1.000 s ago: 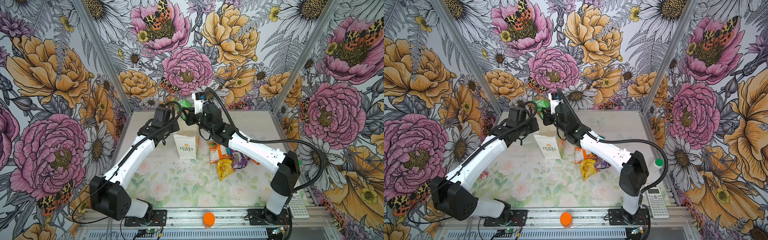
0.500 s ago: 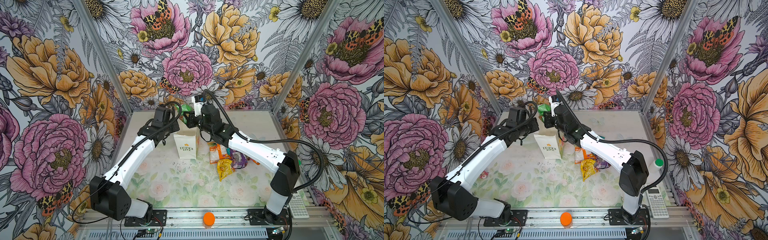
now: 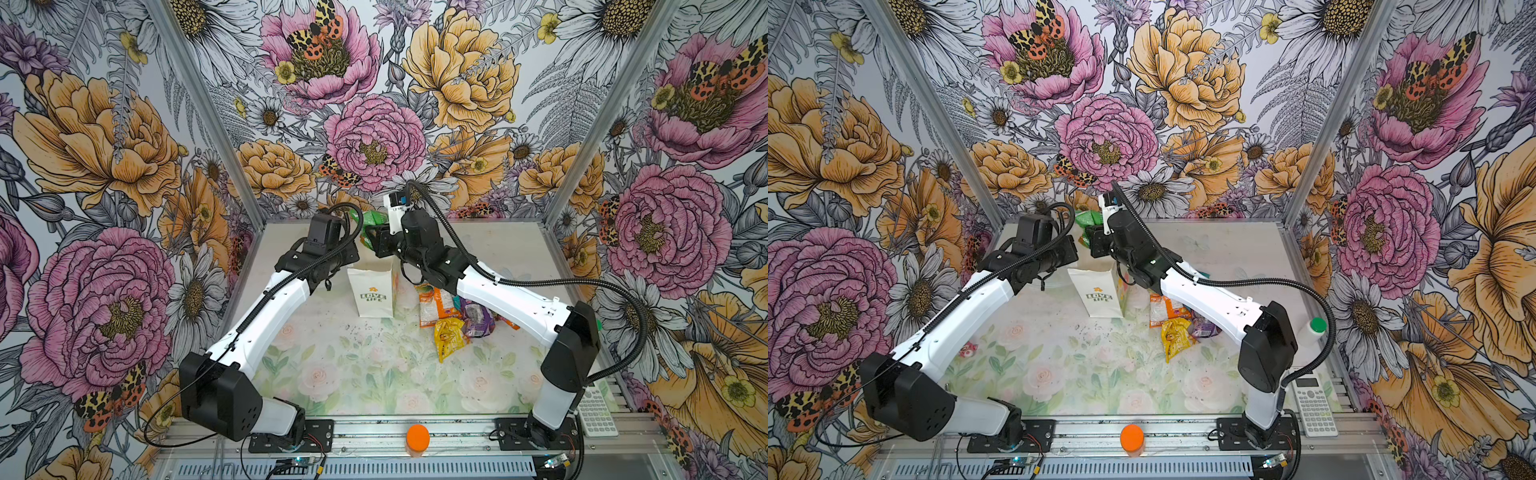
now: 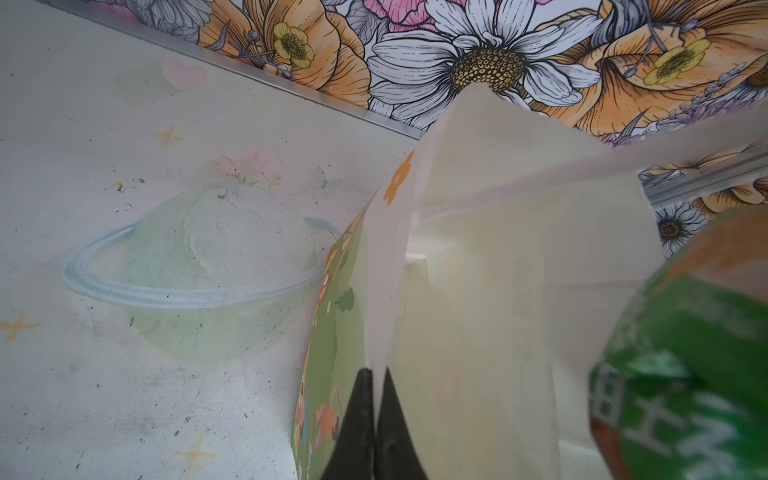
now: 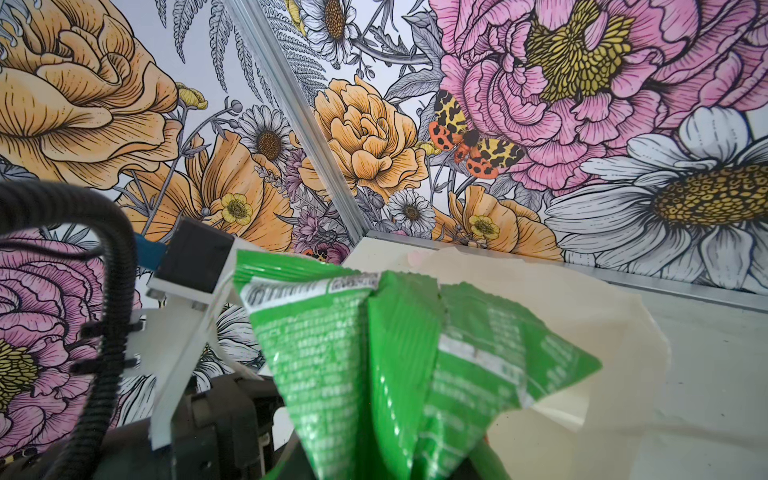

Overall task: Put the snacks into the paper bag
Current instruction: 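Lower the green packet into the bag mouth and open the right gripper, then raise the open right gripper out of the bag and draw it back, then lower the right gripper onto the yellow snack packet in the pile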

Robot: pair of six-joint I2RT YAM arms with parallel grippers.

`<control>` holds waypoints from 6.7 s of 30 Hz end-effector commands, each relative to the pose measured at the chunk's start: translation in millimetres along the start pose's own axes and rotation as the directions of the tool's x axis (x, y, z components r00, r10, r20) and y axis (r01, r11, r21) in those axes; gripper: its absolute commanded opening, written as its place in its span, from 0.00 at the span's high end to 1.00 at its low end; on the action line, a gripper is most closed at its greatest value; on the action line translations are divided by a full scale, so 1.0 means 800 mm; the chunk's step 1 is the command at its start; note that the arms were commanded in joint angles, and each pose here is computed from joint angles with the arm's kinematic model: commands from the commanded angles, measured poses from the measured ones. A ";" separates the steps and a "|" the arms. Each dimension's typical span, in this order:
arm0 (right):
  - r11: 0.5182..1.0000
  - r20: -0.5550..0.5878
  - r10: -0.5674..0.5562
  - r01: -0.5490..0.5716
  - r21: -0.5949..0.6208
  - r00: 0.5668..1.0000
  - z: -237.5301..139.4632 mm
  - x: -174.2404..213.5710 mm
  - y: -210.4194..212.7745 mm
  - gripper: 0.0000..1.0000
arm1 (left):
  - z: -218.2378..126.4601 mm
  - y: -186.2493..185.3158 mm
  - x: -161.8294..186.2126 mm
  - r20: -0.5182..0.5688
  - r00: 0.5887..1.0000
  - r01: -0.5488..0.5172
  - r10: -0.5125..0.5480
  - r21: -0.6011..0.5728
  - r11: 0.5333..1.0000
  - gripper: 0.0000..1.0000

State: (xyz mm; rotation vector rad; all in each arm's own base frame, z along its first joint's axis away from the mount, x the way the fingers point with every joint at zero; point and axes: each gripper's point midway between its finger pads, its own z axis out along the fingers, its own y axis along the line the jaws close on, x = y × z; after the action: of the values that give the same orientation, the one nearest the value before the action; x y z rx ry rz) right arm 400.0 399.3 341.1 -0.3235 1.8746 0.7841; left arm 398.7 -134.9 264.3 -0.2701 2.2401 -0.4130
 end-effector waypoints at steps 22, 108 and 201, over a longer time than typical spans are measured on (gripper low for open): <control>0.999 0.006 0.003 -0.003 -0.043 1.000 0.000 -0.010 0.009 0.48 | -0.001 -0.011 -0.007 0.025 1.000 -0.002 0.001 0.027 1.000 1.00; 0.992 0.041 -0.025 0.029 -0.122 0.999 -0.053 -0.041 0.018 0.08 | 0.002 -0.003 -0.002 0.034 0.999 0.019 -0.019 -0.003 1.000 1.00; 0.860 -0.691 0.095 0.291 0.420 0.716 -0.220 0.353 -0.201 0.00 | 0.029 -0.047 0.017 -0.054 0.996 0.075 -0.068 0.140 0.987 1.00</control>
State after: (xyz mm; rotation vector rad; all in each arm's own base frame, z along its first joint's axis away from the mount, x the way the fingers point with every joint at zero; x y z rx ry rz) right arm 227.9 193.0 71.2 -0.4193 2.7132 0.0332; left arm 411.0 -171.6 254.3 -0.3140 2.2225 -0.6152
